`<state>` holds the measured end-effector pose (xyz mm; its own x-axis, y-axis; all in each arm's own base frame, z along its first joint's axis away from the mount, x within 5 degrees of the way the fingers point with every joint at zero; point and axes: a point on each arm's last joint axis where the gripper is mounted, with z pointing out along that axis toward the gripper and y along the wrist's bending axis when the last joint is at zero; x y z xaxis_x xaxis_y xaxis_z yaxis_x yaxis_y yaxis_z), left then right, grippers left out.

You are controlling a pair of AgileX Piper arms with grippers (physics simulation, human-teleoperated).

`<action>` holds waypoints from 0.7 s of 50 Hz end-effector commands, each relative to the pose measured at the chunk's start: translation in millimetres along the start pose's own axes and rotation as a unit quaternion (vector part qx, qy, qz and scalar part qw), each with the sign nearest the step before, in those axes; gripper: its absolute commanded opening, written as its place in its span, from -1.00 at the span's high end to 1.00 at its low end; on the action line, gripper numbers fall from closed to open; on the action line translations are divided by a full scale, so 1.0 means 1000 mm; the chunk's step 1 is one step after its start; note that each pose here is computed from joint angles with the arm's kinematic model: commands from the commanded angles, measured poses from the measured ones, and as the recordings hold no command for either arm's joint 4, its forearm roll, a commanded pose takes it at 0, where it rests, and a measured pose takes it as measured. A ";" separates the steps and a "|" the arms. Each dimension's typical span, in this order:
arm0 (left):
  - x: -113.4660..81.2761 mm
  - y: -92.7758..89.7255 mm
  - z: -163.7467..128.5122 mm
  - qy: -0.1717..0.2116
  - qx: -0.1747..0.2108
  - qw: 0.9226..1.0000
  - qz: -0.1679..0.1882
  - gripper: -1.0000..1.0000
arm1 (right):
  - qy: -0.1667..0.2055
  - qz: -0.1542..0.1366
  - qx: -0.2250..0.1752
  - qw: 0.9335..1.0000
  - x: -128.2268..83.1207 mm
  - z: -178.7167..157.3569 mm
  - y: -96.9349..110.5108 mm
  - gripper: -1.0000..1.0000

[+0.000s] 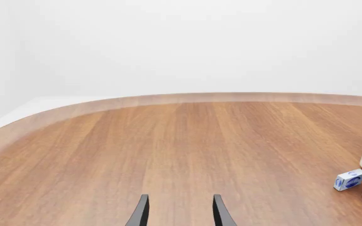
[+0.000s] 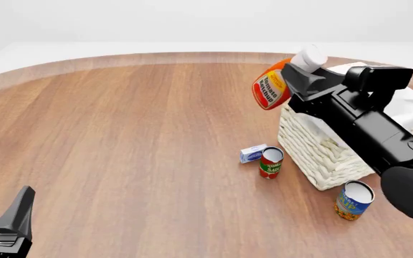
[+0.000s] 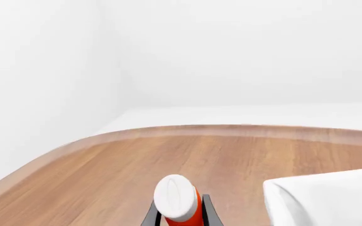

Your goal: Pick up the ketchup, and put it in the basket.

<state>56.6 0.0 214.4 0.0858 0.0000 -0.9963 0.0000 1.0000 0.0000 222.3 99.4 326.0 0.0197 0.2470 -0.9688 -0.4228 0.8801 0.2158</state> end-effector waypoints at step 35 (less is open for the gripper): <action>0.000 0.000 0.000 0.000 0.000 1.000 0.000 -1.00 | -0.074 -0.022 0.137 0.988 -0.029 -0.058 -0.053 1.00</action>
<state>56.6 0.0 214.4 0.0858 0.0000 -0.9963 0.0000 1.0000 0.0000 194.1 30.4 332.8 0.1586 0.2426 -0.9571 -0.1933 0.9582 0.2109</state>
